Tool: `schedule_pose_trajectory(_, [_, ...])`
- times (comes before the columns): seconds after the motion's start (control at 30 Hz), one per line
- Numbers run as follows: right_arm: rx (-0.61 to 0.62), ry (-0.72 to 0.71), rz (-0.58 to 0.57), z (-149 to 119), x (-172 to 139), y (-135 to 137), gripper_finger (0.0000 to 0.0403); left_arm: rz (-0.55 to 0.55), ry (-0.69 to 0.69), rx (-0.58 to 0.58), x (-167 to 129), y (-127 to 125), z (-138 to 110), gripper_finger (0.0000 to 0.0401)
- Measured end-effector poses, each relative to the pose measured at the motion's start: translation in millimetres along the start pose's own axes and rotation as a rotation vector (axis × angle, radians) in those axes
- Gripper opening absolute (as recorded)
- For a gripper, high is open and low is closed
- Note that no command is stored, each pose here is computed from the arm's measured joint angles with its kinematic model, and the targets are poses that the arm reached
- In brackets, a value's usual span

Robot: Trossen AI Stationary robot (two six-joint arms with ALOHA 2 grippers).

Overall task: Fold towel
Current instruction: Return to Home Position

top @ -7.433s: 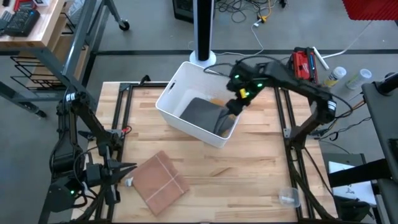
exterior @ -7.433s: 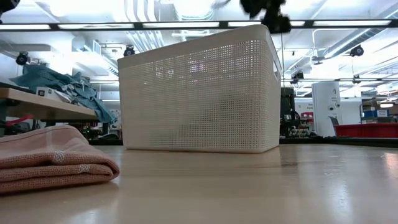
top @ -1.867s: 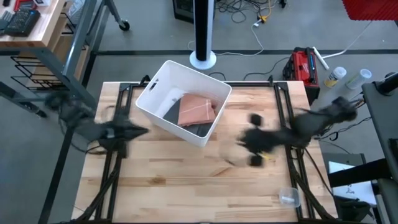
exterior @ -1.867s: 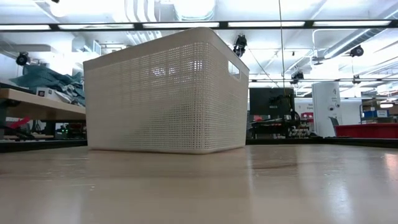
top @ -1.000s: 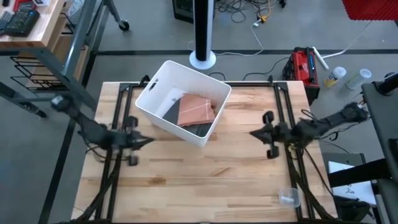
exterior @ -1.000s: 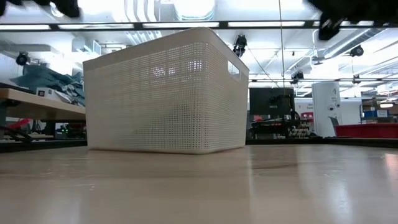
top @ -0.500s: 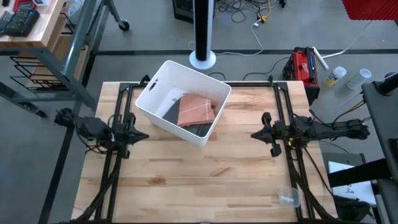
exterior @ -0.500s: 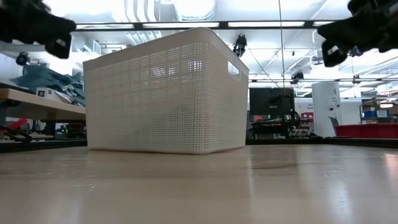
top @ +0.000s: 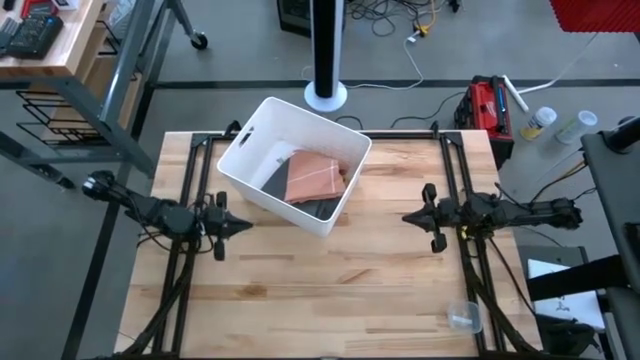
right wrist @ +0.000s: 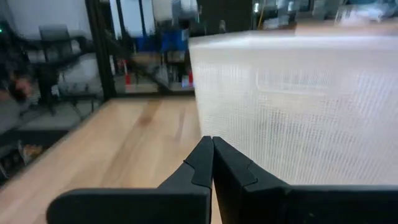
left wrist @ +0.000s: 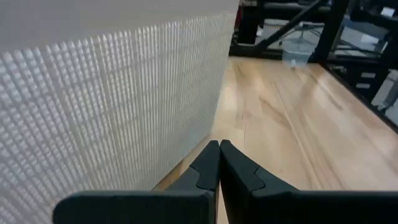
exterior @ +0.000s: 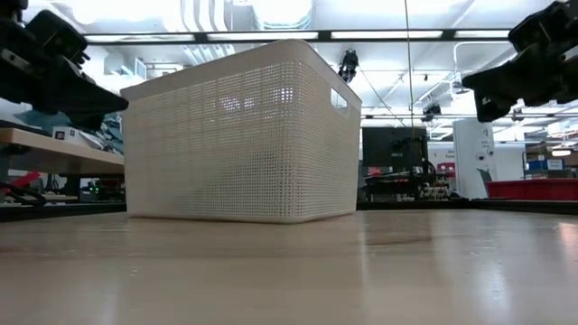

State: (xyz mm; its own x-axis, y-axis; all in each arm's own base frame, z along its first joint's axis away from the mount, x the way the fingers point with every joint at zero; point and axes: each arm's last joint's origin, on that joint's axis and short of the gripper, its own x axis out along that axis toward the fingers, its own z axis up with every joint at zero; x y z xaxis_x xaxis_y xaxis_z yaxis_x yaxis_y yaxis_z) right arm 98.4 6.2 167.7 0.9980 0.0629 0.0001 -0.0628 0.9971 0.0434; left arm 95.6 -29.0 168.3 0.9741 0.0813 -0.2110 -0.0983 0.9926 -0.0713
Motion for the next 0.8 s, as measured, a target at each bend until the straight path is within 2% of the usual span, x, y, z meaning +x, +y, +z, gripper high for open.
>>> schedule_pose_trajectory(0.23, [0.091, 0.024, -0.003, -2.1, 1.4, -0.1, 0.0, 0.022, 0.081, 0.047, 7.9, -3.2, -5.7, 0.0])
schedule_pose_trajectory(0.47, [0.088, 0.038, -0.004, -3.1, 2.3, -0.1, 0.0, 0.085, 0.106, 0.029, 14.6, -4.7, -8.4, 0.0008])
schedule_pose_trajectory(0.8, [0.088, 0.041, -0.004, -3.3, 2.5, -0.2, 0.0, 0.098, 0.175, 0.07, 20.0, -6.5, -15.4, 0.0024])
